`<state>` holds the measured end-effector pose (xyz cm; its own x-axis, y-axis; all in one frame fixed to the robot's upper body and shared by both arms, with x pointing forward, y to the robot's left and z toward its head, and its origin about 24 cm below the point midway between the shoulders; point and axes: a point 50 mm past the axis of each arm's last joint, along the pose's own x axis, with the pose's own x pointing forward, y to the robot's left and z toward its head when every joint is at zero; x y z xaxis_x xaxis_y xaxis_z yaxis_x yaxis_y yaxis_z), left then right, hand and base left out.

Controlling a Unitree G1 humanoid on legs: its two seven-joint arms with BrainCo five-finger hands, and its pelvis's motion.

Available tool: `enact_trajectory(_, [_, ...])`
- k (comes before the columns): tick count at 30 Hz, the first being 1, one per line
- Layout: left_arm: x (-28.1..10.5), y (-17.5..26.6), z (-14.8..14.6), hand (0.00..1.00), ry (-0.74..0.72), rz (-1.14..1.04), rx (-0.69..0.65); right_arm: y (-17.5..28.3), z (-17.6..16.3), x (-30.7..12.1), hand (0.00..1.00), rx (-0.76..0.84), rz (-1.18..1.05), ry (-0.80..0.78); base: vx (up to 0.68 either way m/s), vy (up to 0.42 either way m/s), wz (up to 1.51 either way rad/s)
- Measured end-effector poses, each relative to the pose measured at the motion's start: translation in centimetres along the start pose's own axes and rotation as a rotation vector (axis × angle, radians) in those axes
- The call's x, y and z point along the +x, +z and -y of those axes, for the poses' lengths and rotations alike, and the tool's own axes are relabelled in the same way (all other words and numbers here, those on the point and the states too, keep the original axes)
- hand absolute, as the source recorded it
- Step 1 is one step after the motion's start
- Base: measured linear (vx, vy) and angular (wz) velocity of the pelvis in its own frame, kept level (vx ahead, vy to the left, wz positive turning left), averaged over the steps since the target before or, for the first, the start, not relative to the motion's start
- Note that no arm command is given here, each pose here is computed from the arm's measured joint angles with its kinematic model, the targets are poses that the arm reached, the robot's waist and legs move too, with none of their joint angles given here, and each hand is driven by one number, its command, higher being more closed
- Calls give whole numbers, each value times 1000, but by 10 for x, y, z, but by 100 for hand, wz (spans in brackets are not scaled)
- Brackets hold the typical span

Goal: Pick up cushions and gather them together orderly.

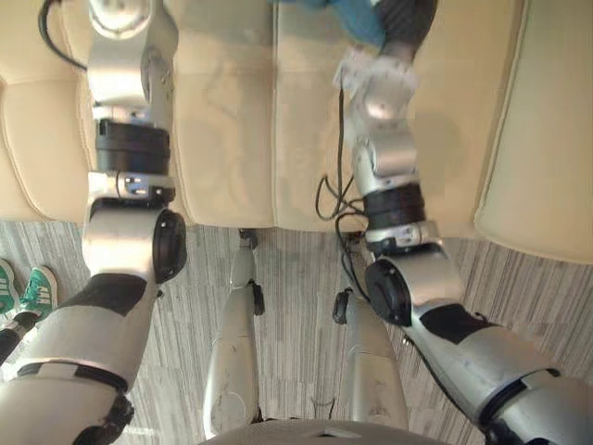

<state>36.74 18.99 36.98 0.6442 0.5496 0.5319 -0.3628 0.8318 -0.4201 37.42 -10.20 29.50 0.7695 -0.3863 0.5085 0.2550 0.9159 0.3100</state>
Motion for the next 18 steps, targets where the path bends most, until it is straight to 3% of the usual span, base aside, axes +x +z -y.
enact_trajectory(5, [-18, -42, -50, 0, 133, -99, -22, 16, 13, -2, 0, 36, 84, -19, -14, 45, -16])
enact_trajectory(11, [-63, -74, -52, 0, 161, -192, -201, 33, 28, -2, 0, 46, 167, -45, -23, 19, -9])
enact_trajectory(18, [-72, -56, -56, 0, 187, -116, -328, 54, 39, 0, 0, 86, 248, -69, -35, 15, -1])
